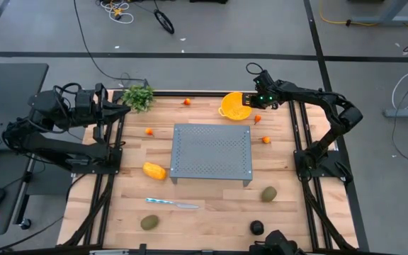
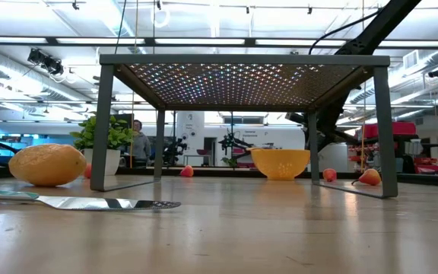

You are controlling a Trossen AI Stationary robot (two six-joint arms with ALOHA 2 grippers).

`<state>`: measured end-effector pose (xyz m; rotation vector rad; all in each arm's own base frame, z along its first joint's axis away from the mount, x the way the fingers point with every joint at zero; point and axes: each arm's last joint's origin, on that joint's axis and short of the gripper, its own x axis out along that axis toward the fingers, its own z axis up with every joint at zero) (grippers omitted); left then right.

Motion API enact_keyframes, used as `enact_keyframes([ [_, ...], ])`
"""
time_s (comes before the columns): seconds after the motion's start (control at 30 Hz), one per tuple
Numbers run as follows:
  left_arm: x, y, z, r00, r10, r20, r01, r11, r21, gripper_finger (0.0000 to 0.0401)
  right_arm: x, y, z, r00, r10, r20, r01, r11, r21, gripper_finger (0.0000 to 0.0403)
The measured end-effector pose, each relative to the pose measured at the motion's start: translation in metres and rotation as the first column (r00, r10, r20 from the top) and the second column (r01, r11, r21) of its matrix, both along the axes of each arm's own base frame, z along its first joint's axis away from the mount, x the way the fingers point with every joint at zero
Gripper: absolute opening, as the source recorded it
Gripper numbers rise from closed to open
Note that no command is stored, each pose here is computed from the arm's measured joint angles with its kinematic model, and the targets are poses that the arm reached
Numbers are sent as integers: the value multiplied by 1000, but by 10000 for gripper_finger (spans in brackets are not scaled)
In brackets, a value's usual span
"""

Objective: Pick & Place Fruit
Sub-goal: Put the strainer bowl on the shelf

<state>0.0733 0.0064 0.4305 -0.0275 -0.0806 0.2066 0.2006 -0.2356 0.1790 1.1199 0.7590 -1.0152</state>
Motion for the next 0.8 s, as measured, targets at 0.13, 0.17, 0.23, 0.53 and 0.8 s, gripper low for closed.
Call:
enact_keyframes([
  [0.13, 0, 0, 0, 1000, 0, 0, 0, 1000, -1, 4, 0, 0, 0, 1000, 0, 0, 0, 1000, 0, 36],
  [0.17, 0, 0, 0, 1000, 0, 0, 0, 1000, -1, 4, 0, 0, 0, 1000, 0, 0, 0, 1000, 0, 35],
  [0.23, 0, 0, 0, 1000, 0, 0, 0, 1000, -2, 4, 0, 0, 0, 1000, -10, 2, 10, 1000, 4, 29],
  [0.53, 0, 0, 0, 1000, 3, 1, -3, 1000, -2, 4, 0, 1, 7, 998, -30, 46, 30, 1000, -1, 6],
  [0.8, 0, 0, 0, 1000, 11, 1, -11, 1000, -5, 4, -4, 6, 25, 994, -38, 99, 41, 999, -32, 6],
])
